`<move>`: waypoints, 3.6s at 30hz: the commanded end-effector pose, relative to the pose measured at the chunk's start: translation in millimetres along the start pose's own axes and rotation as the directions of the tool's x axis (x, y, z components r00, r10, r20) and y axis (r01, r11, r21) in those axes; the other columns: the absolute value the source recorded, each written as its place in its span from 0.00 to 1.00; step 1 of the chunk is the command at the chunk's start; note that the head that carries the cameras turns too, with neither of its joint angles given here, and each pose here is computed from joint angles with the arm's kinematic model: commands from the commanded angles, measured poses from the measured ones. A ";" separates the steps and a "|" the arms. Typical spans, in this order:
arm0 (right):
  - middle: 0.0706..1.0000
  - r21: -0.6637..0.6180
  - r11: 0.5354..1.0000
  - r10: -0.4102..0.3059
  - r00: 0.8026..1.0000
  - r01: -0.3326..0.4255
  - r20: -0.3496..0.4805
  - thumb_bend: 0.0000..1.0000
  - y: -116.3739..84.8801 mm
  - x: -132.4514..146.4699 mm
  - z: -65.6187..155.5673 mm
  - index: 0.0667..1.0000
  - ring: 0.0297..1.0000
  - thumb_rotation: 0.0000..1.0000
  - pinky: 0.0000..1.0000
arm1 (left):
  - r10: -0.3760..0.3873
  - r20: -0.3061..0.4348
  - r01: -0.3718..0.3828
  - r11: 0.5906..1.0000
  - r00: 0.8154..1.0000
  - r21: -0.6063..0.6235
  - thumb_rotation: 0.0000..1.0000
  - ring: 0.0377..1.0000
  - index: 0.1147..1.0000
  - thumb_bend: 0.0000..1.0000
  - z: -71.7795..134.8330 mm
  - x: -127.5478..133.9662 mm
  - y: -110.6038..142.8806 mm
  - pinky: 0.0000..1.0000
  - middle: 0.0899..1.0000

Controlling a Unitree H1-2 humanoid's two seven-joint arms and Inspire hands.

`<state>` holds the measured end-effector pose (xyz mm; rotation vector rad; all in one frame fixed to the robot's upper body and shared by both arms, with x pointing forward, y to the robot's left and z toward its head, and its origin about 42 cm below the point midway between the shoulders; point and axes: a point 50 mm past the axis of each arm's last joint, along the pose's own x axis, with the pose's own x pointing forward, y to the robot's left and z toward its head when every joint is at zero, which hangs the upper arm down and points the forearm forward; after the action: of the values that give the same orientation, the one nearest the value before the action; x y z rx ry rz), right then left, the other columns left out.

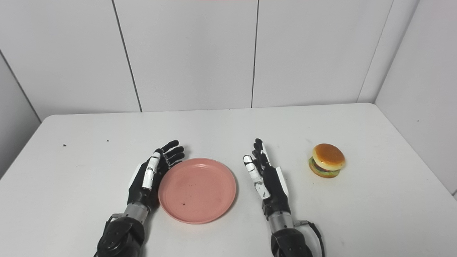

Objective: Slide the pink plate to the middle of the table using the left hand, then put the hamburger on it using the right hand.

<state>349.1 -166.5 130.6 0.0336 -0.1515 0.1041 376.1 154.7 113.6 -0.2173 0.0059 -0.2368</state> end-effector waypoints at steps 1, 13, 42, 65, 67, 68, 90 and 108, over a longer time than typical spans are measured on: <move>1.00 -0.008 1.000 0.005 0.999 -0.005 0.037 0.60 1.9 6.5 11.3 1.00 0.99 0.84 1.00 | -0.006 -0.039 0.006 1.000 0.999 -0.007 0.95 0.82 0.73 0.25 -11.2 -7.8 -5.8 0.81 0.78; 1.00 -0.010 1.000 0.000 0.999 0.000 0.032 0.61 -10.5 3.0 10.3 1.00 0.98 0.81 0.99 | -0.011 0.013 0.011 1.000 1.000 -0.015 0.96 0.81 0.73 0.23 -22.1 -9.5 -28.0 0.80 0.78; 1.00 -0.043 0.999 -0.021 0.997 0.024 0.081 0.59 -17.0 7.8 18.6 1.00 0.98 0.81 0.98 | 0.113 0.066 -0.113 0.994 0.991 -0.001 1.00 1.00 0.98 0.24 -27.6 -17.2 -18.6 1.00 1.00; 0.89 -0.486 0.858 -0.019 0.956 0.166 0.293 0.63 -92.1 34.6 106.4 0.90 0.86 0.70 0.80 | 0.034 -0.007 -0.034 0.997 0.999 0.068 1.00 0.99 0.94 0.24 -14.2 -37.7 10.1 1.00 0.97; 0.87 -0.541 0.822 -0.017 0.957 0.179 0.290 0.66 -98.6 36.1 112.2 0.88 0.85 0.67 0.79 | 0.034 -0.006 -0.033 0.997 0.999 0.072 1.00 0.99 0.95 0.25 -14.8 -37.6 14.3 1.00 0.97; 0.87 -0.573 0.797 -0.024 0.958 0.190 0.285 0.66 -104.8 36.9 117.2 0.88 0.85 0.67 0.79 | 0.033 -0.004 -0.032 0.997 0.999 0.071 1.00 0.99 0.95 0.25 -16.0 -37.0 16.7 1.00 0.97; 0.86 -0.879 0.471 -0.139 0.990 0.075 0.010 0.83 -199.5 51.0 144.7 0.85 0.84 0.42 0.74 | 0.022 -0.001 -0.022 0.998 1.000 0.055 1.00 0.99 0.94 0.26 -18.9 -33.3 24.4 1.00 0.97; 0.85 -0.935 0.334 -0.150 0.972 -0.120 -0.178 0.84 -205.3 48.5 124.2 0.86 0.84 0.42 0.76 | 0.038 0.002 -0.038 0.998 0.999 0.049 1.00 0.97 0.92 0.26 -18.6 -33.4 22.0 0.99 0.95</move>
<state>393.1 -363.7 228.8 -1.1647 0.0962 0.0384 357.6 175.7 107.7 -0.1624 -0.0389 -0.2135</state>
